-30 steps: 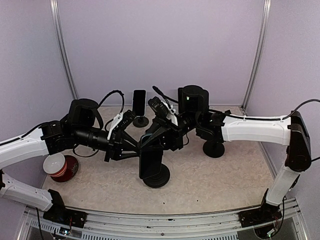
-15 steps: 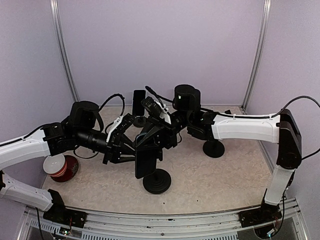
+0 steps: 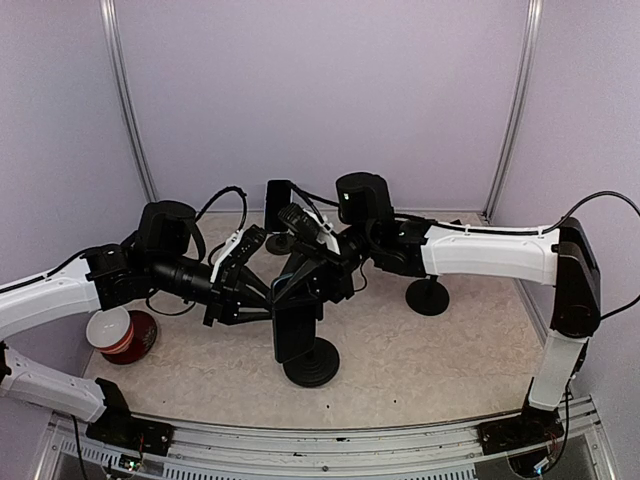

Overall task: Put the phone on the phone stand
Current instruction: Install the phone on the phone stand.

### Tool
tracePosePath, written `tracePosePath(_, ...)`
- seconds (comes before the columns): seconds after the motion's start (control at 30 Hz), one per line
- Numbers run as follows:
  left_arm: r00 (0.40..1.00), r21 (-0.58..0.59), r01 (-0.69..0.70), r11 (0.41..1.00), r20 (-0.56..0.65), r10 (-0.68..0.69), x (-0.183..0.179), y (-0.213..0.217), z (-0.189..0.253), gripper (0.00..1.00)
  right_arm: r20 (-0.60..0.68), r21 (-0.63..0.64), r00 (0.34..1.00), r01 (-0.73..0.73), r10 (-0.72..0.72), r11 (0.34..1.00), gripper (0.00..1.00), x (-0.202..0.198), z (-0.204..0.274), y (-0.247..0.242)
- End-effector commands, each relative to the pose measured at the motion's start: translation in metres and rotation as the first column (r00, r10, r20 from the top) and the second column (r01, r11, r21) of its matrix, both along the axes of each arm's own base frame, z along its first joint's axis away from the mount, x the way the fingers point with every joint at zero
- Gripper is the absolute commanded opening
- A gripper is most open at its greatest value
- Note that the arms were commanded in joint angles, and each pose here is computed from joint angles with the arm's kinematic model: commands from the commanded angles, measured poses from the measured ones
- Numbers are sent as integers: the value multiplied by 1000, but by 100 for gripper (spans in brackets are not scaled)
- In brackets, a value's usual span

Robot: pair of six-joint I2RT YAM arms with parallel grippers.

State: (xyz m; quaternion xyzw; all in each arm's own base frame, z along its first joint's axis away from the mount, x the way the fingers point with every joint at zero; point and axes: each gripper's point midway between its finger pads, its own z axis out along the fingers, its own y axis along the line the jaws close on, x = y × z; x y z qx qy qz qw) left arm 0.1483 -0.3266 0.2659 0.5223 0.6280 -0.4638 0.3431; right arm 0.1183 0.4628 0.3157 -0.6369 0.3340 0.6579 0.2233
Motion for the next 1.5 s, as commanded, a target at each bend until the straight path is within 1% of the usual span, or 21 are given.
tracePosePath(0.0,990,-135,63,989,133,-45,-5,-2,42,0,40,-14,998,44,-43,999,0,4,0,4)
tracePosePath(0.4,991,-138,47,989,131,-29,-7,3,47,0,65,-59,986,158,-154,986,0,29,-14,3)
tracePosePath(0.9,993,-136,3,991,120,13,-10,13,53,0,59,-88,971,237,-232,968,0,51,-24,-8)
tracePosePath(1.27,993,-119,-27,993,114,41,-10,20,48,0,46,-133,964,266,-262,955,0,64,-37,-11)
tracePosePath(1.47,994,-118,-38,992,98,50,-10,23,48,0,47,-151,968,253,-248,956,0,64,-41,-13)
